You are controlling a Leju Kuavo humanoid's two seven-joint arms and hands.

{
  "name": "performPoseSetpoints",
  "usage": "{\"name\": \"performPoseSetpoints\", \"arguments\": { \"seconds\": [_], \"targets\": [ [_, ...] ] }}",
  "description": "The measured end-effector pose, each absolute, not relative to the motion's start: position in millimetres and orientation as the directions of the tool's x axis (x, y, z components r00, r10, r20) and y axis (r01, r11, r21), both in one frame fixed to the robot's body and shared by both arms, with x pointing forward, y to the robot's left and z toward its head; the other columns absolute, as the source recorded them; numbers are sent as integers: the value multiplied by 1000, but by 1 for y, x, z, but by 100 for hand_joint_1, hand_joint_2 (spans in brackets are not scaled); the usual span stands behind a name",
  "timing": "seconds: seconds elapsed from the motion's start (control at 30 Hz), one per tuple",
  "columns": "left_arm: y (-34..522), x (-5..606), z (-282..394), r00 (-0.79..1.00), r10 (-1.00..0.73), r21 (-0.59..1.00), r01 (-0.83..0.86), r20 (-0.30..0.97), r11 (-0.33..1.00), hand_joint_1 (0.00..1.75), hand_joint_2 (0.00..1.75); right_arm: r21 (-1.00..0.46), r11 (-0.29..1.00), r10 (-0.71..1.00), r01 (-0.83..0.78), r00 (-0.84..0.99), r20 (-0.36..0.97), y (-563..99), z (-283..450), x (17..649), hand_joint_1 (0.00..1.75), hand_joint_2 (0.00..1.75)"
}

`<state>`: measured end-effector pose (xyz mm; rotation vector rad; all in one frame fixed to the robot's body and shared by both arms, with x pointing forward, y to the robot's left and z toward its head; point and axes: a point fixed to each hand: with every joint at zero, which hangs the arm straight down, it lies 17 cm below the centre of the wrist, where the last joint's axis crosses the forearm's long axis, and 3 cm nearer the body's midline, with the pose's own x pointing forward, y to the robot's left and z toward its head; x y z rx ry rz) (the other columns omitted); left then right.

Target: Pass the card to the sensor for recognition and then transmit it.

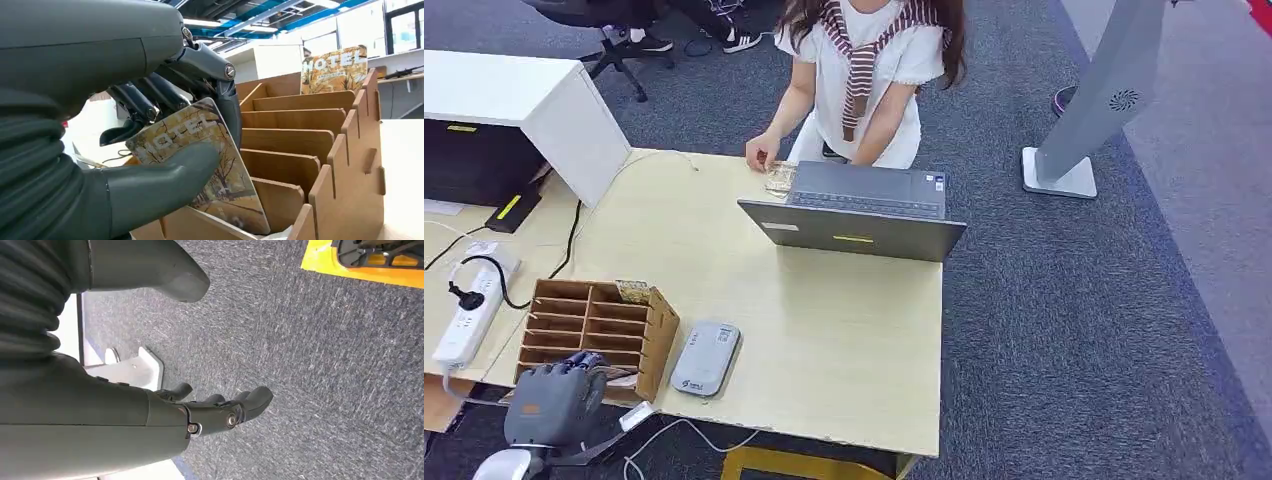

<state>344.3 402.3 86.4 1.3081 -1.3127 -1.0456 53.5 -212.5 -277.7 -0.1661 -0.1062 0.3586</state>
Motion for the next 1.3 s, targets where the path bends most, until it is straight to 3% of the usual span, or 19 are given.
{"name": "performPoseSetpoints", "arguments": {
  "seconds": [0.5, 0.9, 1.3],
  "targets": [
    [389, 349, 116, -6, -992, 968, -219, 126, 124, 175, 175, -181, 925, 353, -335, 932, 79, -212, -278, 54, 0, 175],
    [377, 353, 169, -88, -991, 944, -306, 104, 127, 175, 175, -178, 930, 340, -322, 937, 81, -212, -278, 55, 0, 175],
    [352, 390, 277, -183, -983, 811, -571, 21, 124, 175, 175, -181, 922, 361, -342, 929, 87, -212, -277, 57, 0, 175]
  ]
}}
